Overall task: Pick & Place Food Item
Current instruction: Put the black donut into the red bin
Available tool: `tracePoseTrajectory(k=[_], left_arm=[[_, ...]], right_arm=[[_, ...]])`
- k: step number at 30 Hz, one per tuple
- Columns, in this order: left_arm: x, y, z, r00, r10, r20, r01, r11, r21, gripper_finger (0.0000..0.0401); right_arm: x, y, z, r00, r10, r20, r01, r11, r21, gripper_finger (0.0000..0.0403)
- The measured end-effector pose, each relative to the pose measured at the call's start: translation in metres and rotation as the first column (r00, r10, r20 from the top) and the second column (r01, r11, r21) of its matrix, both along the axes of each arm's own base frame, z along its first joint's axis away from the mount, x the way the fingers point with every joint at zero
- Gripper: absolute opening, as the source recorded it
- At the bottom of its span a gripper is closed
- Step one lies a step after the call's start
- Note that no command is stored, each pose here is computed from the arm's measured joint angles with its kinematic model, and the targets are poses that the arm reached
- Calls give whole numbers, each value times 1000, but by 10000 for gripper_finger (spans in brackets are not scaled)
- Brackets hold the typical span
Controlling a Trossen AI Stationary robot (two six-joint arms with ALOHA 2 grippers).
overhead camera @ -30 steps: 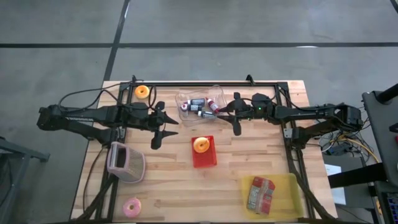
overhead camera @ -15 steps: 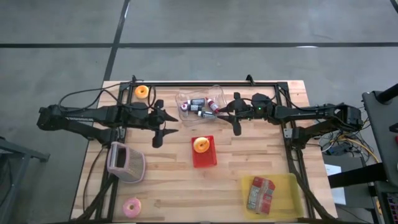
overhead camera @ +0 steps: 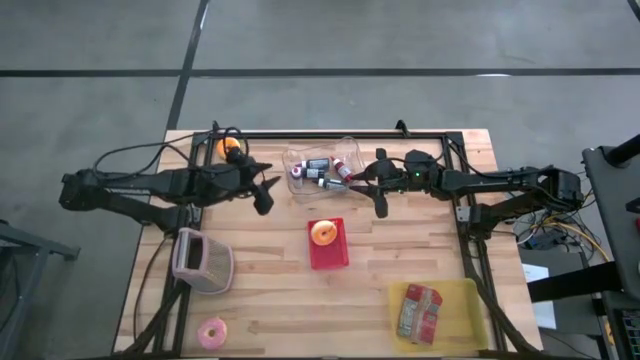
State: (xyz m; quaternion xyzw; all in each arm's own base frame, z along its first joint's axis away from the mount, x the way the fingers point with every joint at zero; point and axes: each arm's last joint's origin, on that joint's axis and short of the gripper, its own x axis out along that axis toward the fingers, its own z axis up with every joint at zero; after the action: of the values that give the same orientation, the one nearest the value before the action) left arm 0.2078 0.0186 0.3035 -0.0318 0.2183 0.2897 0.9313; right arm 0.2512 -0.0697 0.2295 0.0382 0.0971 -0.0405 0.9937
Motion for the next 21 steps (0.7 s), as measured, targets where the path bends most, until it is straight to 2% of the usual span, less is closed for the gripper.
tracePoseTrajectory(k=[5, 9, 13, 16, 18, 21], left_arm=[[-6, 17, 0, 991, 137, -1, -137, 988, -77, 202], [-14, 36, 3, 978, 204, -38, -207, 959, -196, 202], [-28, 61, 3, 955, 283, -86, -296, 908, -297, 202], [-40, 81, 1, 927, 364, -96, -371, 845, -386, 202], [-47, 93, 1, 914, 396, -92, -395, 813, -428, 202], [-53, 107, -3, 908, 407, -102, -405, 787, -466, 202]], right_arm=[[0, 0, 0, 1000, -1, -1, 1, 1000, 0, 130], [0, 0, 0, 1000, 0, -1, 0, 1000, 0, 130], [0, 0, 0, 1000, 0, -1, 0, 1000, 0, 130], [0, 0, 0, 1000, 0, -1, 0, 1000, 0, 130], [0, 0, 0, 1000, 0, -1, 0, 1000, 0, 130], [0, 0, 0, 1000, 0, -1, 0, 1000, 0, 130]])
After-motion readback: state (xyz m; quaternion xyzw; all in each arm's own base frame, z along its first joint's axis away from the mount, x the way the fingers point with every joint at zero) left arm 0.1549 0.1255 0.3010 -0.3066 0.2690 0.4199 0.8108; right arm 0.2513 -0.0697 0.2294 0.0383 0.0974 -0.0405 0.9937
